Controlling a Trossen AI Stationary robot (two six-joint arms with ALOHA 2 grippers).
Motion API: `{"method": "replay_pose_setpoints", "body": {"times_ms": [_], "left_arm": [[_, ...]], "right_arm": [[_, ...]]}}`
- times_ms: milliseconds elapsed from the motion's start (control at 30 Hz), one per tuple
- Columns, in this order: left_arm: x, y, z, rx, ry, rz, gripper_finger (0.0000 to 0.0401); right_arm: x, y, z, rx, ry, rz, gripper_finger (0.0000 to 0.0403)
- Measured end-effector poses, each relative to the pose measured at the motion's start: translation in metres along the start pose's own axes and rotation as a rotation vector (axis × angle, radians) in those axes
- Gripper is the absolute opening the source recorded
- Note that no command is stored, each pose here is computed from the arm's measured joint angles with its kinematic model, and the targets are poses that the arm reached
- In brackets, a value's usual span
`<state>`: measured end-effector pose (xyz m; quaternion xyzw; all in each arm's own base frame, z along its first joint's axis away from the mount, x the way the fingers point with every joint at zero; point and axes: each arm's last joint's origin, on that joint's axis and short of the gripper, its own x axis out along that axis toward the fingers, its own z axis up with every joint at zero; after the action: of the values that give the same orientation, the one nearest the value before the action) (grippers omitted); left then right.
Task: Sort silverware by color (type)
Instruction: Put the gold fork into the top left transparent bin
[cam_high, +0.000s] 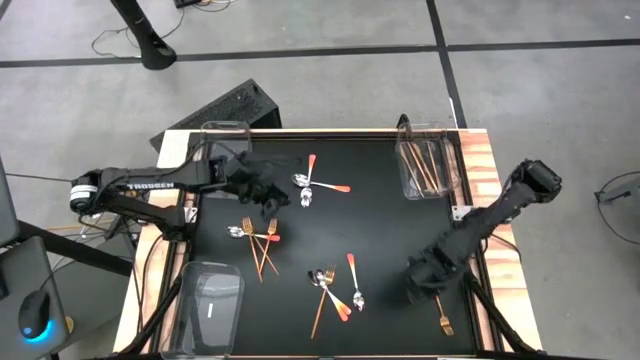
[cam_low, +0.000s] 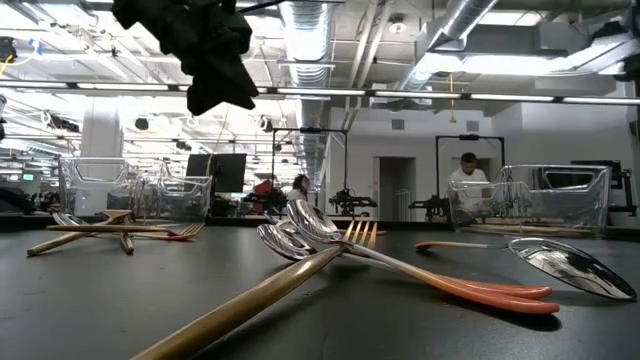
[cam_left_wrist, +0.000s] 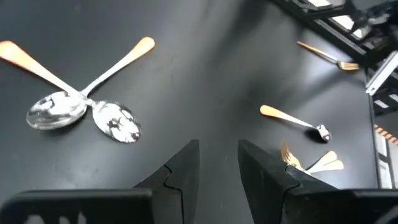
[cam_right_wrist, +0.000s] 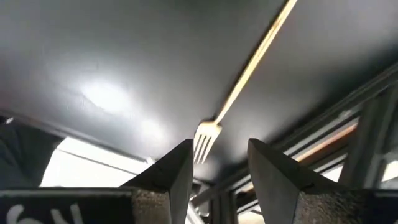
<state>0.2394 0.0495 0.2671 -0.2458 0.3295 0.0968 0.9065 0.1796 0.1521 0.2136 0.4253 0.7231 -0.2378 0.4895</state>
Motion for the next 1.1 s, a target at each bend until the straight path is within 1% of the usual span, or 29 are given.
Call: {"method": "replay_pose_setpoints", "body": {"times_ms": [167, 300, 467, 700, 867, 1100], "left_arm": [[0.002, -0.018, -0.010, 0.028, 0.012, 0.002, 0.0098], [0.003, -0.033, -0.018, 0.049, 0.004, 0.017, 0.0098], [0.003, -0.044, -0.024, 0.065, -0.004, 0.026, 0.0098], [0.003, -0.046, -0.025, 0.059, -0.023, 0.058, 0.0098], [0.003, -0.044, -0.024, 0.052, -0.039, 0.086, 0.0098], [0.003, -0.041, -0.022, 0.047, -0.071, 0.142, 0.0098]], "right_arm": [[0.008, 0.000, -0.014, 0.021, -0.044, 0.010, 0.0173], [0.027, -0.004, -0.015, 0.044, -0.036, 0.036, 0.0173], [0.049, -0.010, -0.013, 0.077, -0.026, 0.088, 0.0173], [0.065, -0.022, -0.012, 0.077, -0.027, 0.053, 0.0162], [0.075, -0.027, -0.008, 0.063, -0.014, 0.082, 0.0140], [0.082, -0.032, -0.003, 0.106, -0.008, 0.089, 0.0107]]}}
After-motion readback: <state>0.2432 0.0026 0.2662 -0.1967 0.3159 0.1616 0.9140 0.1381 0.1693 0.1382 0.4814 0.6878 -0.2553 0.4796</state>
